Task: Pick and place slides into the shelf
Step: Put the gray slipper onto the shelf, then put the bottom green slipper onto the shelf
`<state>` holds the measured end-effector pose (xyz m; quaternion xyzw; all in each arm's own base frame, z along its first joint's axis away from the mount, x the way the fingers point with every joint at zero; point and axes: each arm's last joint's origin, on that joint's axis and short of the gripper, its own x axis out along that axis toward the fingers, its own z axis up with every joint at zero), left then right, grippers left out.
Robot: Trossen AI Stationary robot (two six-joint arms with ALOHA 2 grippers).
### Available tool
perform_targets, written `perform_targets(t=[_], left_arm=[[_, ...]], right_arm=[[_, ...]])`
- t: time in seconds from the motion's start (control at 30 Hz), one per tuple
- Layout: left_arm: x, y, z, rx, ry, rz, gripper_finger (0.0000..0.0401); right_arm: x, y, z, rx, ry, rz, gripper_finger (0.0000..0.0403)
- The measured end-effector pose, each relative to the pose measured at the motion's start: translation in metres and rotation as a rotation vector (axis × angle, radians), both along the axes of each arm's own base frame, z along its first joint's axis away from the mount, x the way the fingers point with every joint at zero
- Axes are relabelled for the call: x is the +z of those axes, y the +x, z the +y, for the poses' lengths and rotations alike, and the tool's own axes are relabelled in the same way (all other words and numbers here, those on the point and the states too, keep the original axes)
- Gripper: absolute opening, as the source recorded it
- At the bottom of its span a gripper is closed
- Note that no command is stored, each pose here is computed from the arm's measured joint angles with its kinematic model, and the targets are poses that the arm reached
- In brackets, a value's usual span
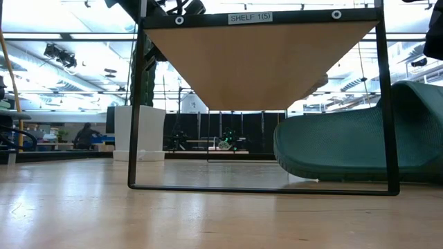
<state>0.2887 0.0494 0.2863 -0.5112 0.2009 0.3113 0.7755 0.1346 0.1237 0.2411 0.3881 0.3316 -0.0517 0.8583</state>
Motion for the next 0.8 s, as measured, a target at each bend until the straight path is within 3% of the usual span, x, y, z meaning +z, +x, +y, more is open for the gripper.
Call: perform_targets(t=[0.47, 0.8], left_arm=[[0.0015, 0.0011, 0.0005, 0.011, 0.006, -0.02, 0.0159], [0.0018, 0.0012, 0.0007, 0.016, 0.012, -0.022, 0.0161]], right_arm=[[0.0, 0.0, 0.0, 0.0, 0.0, 0.0, 0.0142], [0.0, 0.0, 0.0, -0.004, 0.005, 0.001, 0.0142]])
